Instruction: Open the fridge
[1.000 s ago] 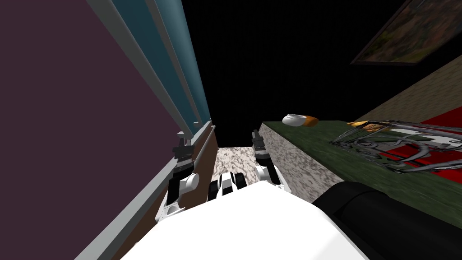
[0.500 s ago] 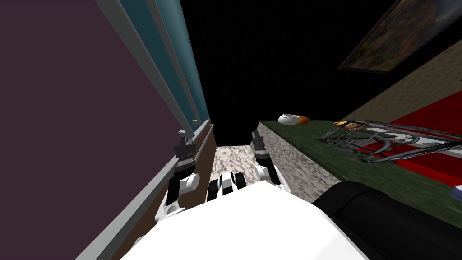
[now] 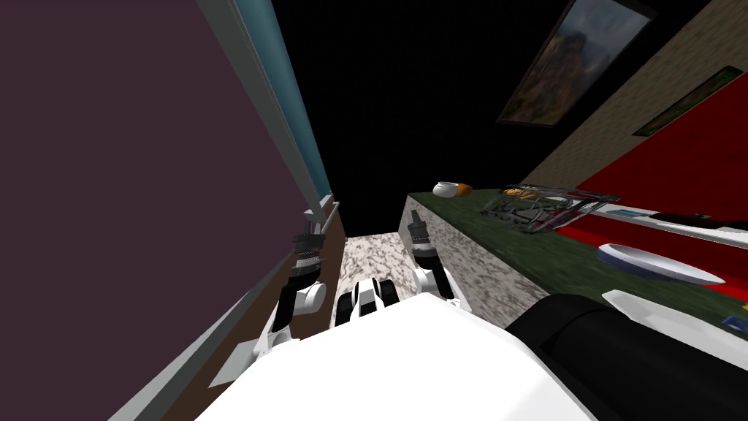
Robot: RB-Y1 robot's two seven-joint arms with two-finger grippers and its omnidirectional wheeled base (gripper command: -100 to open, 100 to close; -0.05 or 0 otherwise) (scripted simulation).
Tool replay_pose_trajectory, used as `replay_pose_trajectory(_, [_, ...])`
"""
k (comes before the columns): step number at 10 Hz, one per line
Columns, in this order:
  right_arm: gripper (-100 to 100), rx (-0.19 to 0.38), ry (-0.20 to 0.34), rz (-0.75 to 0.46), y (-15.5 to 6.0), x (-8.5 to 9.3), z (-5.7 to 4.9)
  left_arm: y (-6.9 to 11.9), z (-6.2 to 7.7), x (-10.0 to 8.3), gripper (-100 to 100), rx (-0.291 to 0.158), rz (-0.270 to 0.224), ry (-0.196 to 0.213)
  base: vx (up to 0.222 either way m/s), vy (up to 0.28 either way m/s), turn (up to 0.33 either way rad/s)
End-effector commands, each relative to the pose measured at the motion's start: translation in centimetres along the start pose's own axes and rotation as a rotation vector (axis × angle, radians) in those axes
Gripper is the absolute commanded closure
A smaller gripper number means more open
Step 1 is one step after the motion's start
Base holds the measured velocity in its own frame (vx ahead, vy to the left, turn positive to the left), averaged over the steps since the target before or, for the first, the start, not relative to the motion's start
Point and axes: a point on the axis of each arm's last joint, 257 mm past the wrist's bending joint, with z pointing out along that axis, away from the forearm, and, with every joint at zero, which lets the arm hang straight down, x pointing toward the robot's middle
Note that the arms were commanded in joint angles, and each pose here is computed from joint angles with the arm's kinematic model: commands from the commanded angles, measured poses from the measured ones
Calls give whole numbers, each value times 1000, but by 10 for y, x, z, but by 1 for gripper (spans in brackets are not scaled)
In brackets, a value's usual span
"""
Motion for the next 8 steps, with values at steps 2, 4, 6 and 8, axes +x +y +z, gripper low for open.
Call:
replay_pose_trajectory(2, [0,0,0,0,0,0,0,-15,7,19,100,31,-28,48,-48,10,-72])
replay_pose_trajectory(4, [0,0,0,0,0,0,0,-15,7,27,100,26,-42,67,-53,-2,-75])
replay_pose_trajectory(6, [0,0,0,0,0,0,0,-2,-2,34,100,-22,-58,86,-57,11,-104])
replay_pose_trajectory(8, [0,0,0,0,0,0,0,-5,-4,52,100,-22,-87,128,-159,27,-212])
